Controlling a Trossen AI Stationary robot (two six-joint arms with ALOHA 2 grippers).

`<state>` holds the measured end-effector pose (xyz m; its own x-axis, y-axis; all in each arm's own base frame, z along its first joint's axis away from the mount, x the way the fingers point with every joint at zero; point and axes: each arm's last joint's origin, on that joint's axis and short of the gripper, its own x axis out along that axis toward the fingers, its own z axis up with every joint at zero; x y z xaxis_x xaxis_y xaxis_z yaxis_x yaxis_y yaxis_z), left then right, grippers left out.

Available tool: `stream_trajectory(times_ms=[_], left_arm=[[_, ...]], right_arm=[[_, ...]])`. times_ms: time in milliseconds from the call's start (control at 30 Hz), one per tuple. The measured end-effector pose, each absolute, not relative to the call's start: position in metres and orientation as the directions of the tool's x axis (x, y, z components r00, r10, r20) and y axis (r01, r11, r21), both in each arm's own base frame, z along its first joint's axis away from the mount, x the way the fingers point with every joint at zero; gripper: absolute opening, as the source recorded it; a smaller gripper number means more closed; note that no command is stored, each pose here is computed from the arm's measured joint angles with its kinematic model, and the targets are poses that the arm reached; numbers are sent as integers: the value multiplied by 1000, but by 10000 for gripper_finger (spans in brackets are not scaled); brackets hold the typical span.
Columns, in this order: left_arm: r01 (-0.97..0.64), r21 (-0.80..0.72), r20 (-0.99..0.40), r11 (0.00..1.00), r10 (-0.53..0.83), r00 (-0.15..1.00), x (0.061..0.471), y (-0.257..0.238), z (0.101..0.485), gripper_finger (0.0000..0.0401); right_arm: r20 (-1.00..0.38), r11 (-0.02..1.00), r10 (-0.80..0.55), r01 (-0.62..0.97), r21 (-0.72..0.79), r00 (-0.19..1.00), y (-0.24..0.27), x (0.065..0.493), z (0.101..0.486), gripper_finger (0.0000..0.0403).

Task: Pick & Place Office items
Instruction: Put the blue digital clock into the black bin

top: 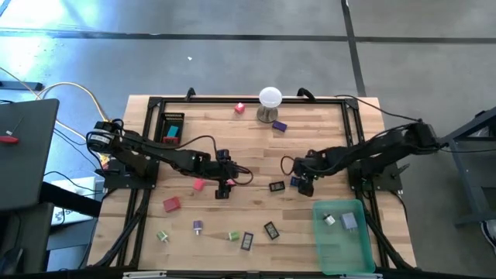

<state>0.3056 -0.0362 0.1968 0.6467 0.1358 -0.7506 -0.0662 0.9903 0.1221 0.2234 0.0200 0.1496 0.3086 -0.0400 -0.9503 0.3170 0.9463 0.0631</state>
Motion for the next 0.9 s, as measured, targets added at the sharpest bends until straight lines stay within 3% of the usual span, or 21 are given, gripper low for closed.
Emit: stream_trajectory(times_ms=[200,500,667,900], left_arm=[[-63,125,-749,990,136,648,306,-36,197,319],[-60,108,-750,992,121,650,306,-37,197,319],[-62,80,-751,995,102,652,306,-38,197,319],[-89,58,-751,994,102,652,306,-38,197,319]], right_arm=[[-971,960,-43,278,25,235,31,232,126,346],[-977,959,-47,284,15,210,36,232,120,336],[-978,959,-40,282,20,206,36,232,119,274],[-976,959,-45,282,17,211,36,232,119,137]])
